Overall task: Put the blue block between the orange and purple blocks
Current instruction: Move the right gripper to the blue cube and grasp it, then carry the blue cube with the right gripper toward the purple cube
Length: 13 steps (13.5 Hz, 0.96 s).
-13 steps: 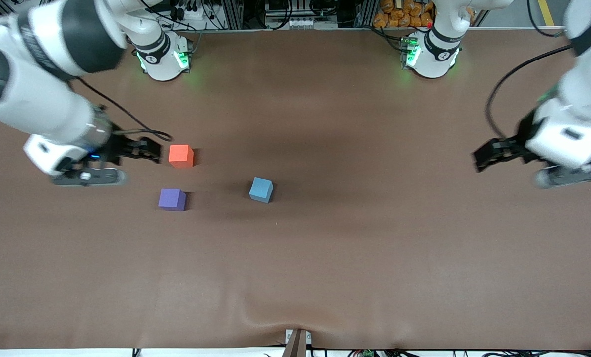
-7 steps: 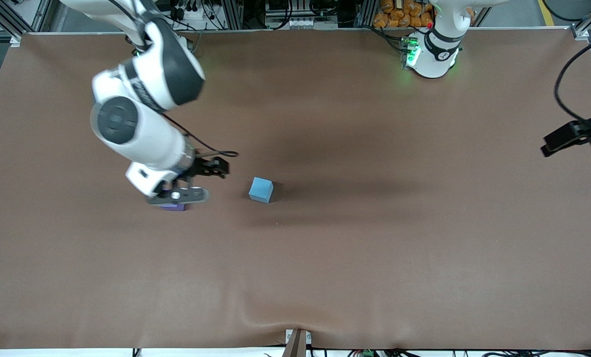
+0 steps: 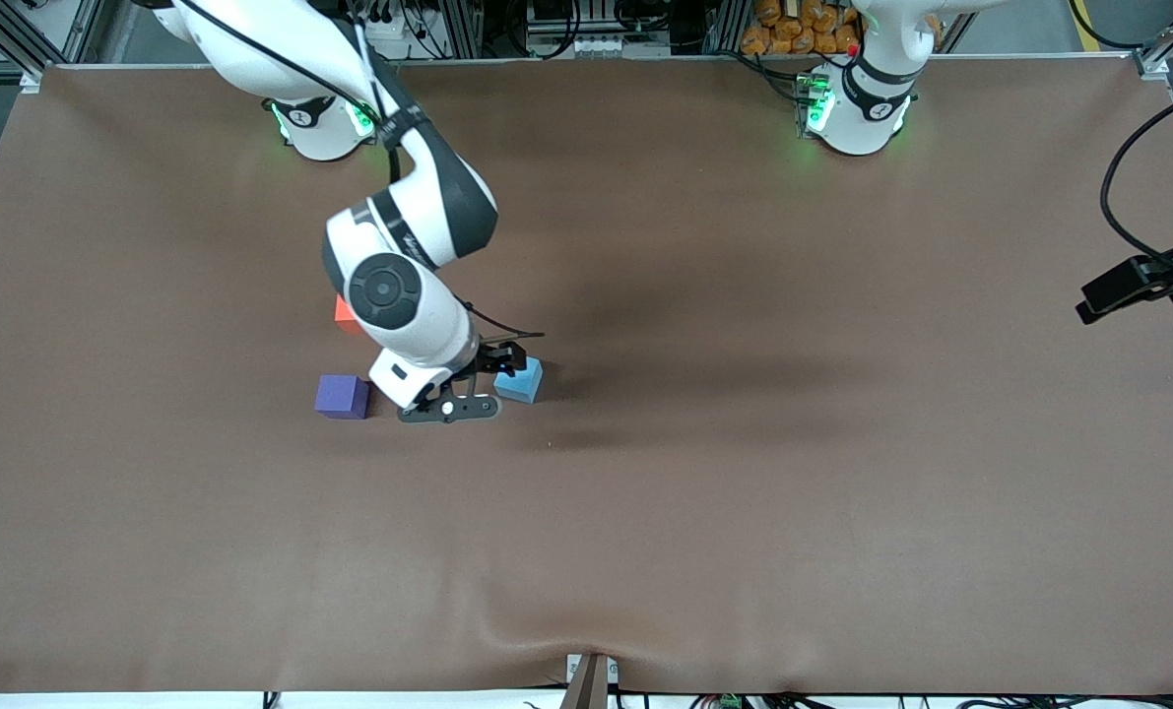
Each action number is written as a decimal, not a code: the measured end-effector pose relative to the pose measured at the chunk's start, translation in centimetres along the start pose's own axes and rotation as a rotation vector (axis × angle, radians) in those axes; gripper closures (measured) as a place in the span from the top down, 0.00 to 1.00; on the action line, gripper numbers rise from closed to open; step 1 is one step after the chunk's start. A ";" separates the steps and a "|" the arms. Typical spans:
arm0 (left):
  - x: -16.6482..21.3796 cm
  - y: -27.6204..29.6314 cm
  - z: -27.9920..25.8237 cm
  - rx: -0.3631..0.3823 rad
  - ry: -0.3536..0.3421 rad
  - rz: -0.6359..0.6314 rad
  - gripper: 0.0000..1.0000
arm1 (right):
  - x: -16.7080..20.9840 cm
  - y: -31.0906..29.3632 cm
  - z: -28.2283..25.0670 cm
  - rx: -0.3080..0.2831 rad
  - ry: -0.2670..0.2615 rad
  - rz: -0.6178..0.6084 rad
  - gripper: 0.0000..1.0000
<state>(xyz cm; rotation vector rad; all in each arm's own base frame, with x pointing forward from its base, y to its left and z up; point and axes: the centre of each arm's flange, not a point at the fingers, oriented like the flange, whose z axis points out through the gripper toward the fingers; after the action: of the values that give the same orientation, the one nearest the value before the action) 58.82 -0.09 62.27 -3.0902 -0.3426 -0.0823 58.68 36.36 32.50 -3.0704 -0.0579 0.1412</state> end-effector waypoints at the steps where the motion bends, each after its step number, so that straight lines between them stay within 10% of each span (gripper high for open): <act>1: -0.5 -0.1 0.2 0.001 0.002 0.000 1.00 | -0.3 -0.3 1.4 -0.008 -0.011 0.021 1.00; 13: -1.7 0.5 -0.5 -0.002 0.017 0.014 1.00 | -1.0 -2.7 9.0 -0.029 -0.019 0.131 1.00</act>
<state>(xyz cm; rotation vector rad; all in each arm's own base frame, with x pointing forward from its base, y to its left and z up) 57.23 -0.94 62.64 -3.0915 -0.3201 -0.1088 56.72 39.65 23.83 -3.1011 0.1422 0.1775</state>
